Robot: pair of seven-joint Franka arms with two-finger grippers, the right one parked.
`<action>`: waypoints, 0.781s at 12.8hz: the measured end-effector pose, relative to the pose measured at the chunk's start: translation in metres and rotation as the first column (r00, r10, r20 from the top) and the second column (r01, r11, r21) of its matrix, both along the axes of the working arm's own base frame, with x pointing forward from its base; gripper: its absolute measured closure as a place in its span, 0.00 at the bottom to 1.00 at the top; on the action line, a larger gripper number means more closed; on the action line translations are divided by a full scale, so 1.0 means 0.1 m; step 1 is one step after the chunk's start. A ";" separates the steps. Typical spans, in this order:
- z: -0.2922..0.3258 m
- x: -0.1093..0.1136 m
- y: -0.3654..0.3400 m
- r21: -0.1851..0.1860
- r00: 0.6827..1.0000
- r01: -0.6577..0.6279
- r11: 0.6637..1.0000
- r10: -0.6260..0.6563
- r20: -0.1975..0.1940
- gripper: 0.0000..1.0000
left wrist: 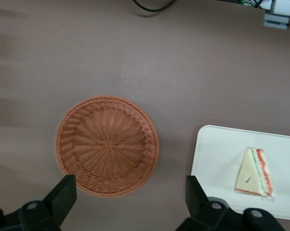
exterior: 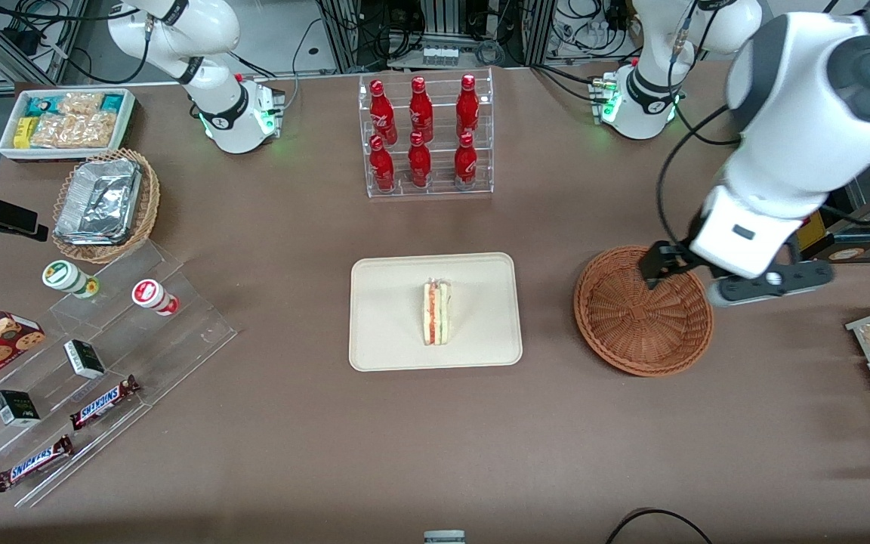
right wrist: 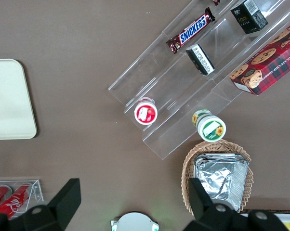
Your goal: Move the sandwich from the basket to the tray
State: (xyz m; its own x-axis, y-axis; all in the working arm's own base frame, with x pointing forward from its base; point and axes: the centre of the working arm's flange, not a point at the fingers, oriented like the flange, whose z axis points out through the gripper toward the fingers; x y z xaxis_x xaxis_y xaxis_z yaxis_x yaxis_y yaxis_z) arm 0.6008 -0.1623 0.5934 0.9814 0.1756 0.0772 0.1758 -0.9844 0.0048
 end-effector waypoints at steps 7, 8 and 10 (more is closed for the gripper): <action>0.20 -0.08 0.62 -0.013 0.999 0.003 1.000 -0.004 -0.043 0.00; 0.23 -0.11 0.66 -0.023 0.999 0.006 1.000 -0.007 -0.046 0.00; 0.25 -0.12 0.78 -0.034 0.998 -0.009 0.999 0.007 -0.059 0.00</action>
